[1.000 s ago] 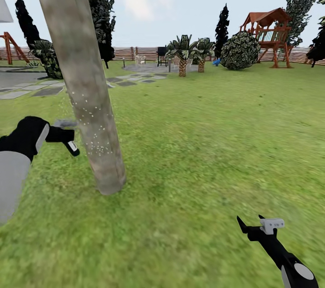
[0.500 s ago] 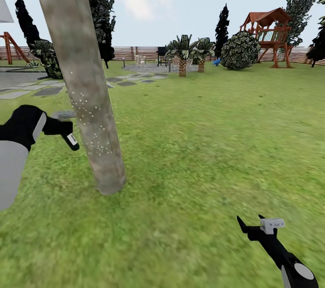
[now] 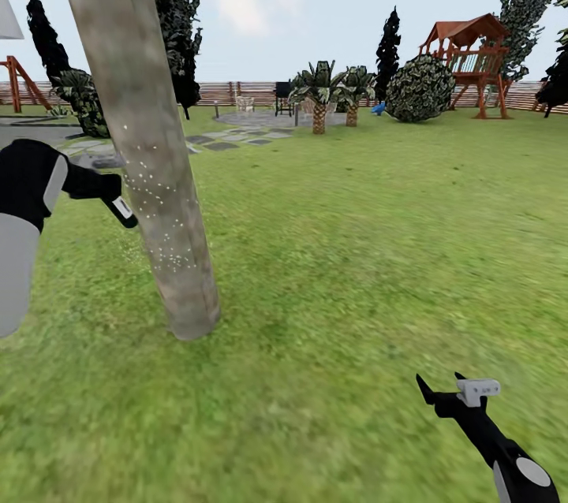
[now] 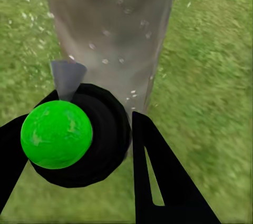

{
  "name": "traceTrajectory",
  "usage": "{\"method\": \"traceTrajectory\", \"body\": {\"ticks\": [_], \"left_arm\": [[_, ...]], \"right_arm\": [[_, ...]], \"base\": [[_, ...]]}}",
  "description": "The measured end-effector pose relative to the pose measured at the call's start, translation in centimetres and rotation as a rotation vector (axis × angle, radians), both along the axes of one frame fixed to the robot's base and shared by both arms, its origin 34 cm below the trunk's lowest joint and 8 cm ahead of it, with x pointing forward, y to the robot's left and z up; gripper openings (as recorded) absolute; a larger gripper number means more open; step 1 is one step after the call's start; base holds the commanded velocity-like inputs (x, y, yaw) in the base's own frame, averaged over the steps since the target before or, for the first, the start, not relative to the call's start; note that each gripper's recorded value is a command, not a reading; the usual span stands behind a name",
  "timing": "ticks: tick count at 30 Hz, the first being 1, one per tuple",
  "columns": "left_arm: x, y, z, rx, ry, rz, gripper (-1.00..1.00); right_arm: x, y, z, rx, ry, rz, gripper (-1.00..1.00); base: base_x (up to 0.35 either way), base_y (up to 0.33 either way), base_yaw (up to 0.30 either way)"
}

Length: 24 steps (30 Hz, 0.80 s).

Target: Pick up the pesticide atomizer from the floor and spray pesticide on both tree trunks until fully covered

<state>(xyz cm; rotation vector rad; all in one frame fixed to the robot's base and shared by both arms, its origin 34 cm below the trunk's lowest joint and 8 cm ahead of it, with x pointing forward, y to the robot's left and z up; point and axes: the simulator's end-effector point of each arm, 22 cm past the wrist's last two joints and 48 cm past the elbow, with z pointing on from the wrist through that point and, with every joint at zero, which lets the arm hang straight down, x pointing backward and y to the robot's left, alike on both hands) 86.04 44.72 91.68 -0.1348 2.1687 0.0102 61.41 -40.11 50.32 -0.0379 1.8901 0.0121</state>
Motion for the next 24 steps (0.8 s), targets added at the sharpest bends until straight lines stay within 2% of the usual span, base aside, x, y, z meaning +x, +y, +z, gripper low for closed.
{"method": "traceTrajectory", "body": {"ticks": [3,5,6,7,11,14,16,18,21,24], "left_arm": [[-0.3,-0.2,-3.2,-0.001,0.048,-0.006,-1.00],[-1.2,-0.5,-7.8,0.014,0.111,-0.013,-1.00],[-1.8,-0.8,-11.1,0.023,0.143,-0.025,-1.00],[-2.1,-0.9,-13.2,0.037,0.158,-0.032,-1.00],[-3.0,-1.5,-17.7,0.053,0.182,-0.050,-1.00],[-3.7,-2.0,-19.8,0.053,0.205,-0.059,-1.00],[-3.9,-3.9,-21.4,0.034,0.221,-0.083,-1.00],[-4.0,-4.3,-21.7,0.035,0.224,-0.088,-1.00],[-3.4,-4.3,-21.4,0.050,0.184,-0.097,-1.00],[-3.5,-4.3,-21.9,0.056,0.179,-0.100,-1.00]], "right_arm": [[0.0,0.0,-0.1,0.001,0.002,0.001,1.00],[0.0,0.1,-0.1,0.001,0.002,0.001,1.00],[0.0,0.1,-0.1,0.001,0.002,0.002,1.00],[0.0,0.1,-0.1,0.001,0.002,0.002,1.00],[0.0,0.1,-0.1,0.001,0.002,0.002,1.00],[0.0,0.1,-0.1,0.002,0.002,0.002,1.00],[0.0,0.1,-0.1,0.002,0.003,0.002,1.00],[0.0,0.1,-0.1,0.002,0.003,0.002,1.00],[0.0,0.1,-0.1,0.002,0.002,0.002,1.00],[0.0,0.0,0.0,0.001,0.000,0.001,1.00]], "base": [[0.000,0.000,0.000],[0.000,0.000,0.000],[0.000,0.000,0.000],[0.000,0.000,0.000],[0.000,0.000,0.000],[0.000,0.000,0.000],[0.000,0.000,0.000],[0.000,-0.029,0.000],[0.000,-0.213,0.000],[0.000,-0.264,0.000]]}}
